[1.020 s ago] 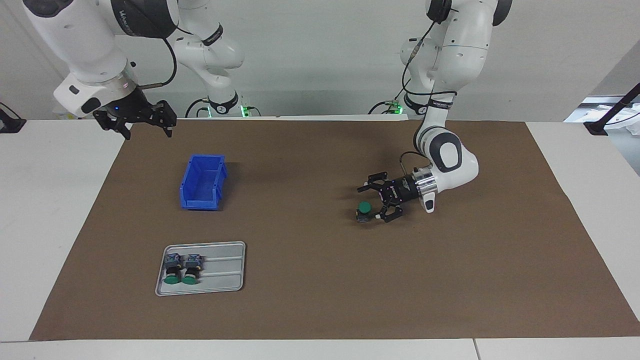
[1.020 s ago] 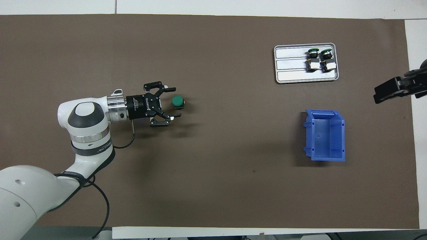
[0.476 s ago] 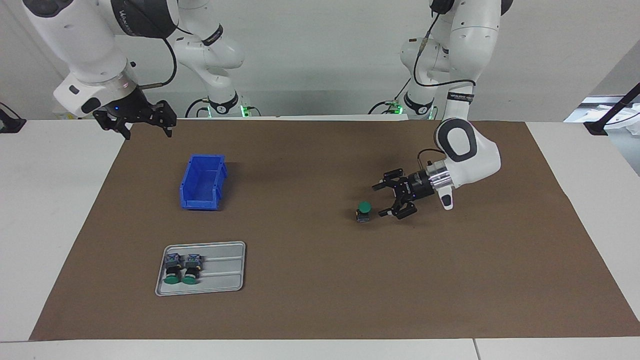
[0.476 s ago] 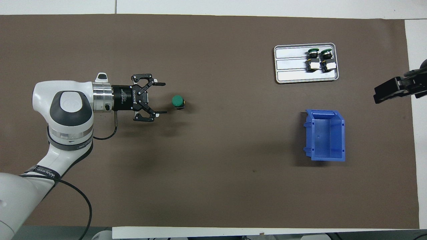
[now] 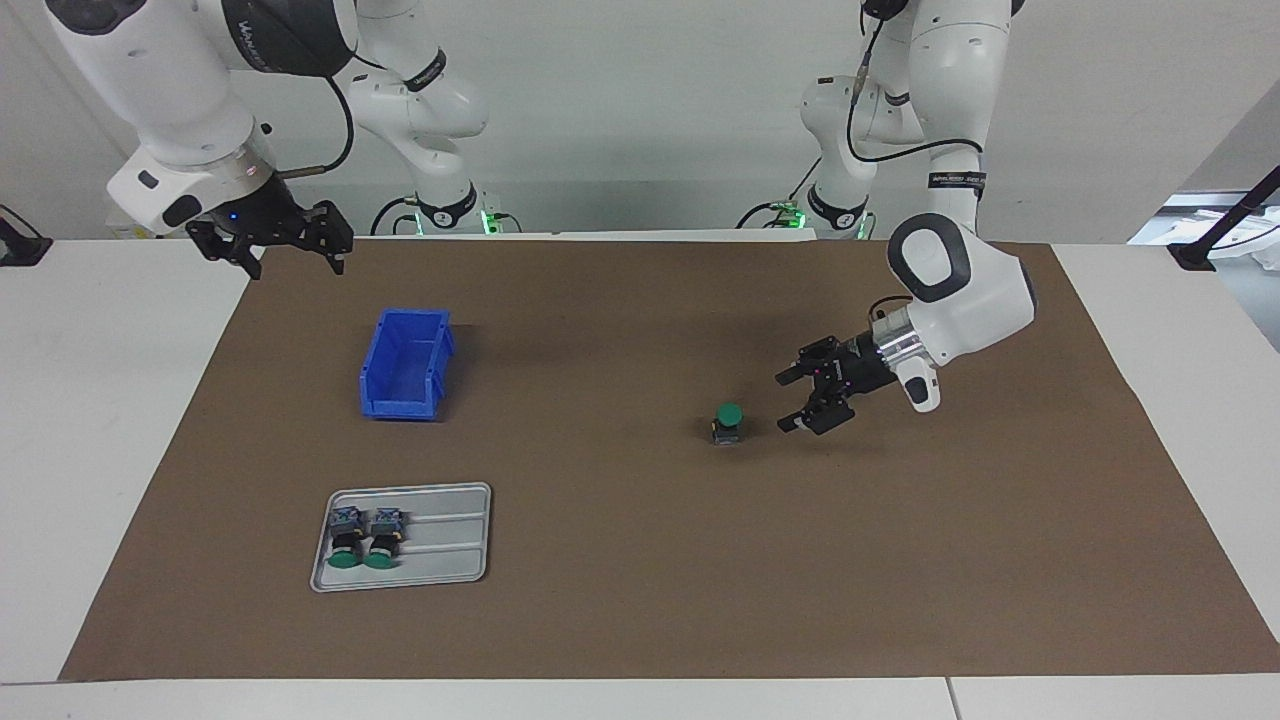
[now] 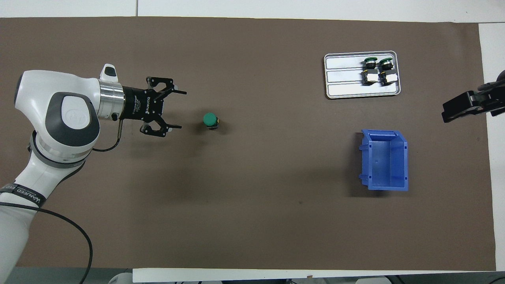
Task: Place and press button with both arms
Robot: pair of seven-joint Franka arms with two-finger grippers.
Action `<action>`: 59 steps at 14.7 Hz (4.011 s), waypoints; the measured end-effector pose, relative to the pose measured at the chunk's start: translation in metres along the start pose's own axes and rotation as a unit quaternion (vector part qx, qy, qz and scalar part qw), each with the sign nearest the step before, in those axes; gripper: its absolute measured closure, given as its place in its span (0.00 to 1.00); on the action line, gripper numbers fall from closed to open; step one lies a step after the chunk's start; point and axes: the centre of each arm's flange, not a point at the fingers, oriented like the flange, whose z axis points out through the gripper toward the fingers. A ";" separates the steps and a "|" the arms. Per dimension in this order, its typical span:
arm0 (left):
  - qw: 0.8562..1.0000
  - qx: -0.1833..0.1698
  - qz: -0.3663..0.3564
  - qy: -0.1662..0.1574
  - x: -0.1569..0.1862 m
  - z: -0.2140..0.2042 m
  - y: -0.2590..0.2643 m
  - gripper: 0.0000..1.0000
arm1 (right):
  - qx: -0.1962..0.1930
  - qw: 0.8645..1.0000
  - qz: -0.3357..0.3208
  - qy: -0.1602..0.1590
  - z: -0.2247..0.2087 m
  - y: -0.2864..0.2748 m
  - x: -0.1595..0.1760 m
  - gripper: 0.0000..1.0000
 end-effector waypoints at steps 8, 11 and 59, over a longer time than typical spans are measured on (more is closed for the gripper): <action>0.985 0.069 0.126 0.100 -0.028 0.001 0.016 0.02 | 0.000 1.000 0.000 0.000 0.000 0.000 0.000 0.00; 0.973 0.094 0.171 0.119 -0.069 0.025 0.020 0.01 | 0.000 1.000 0.000 0.000 0.000 0.000 0.000 0.00; 0.873 0.224 0.385 0.200 -0.117 0.090 0.034 0.97 | 0.000 1.000 0.000 0.000 0.000 0.000 0.000 0.00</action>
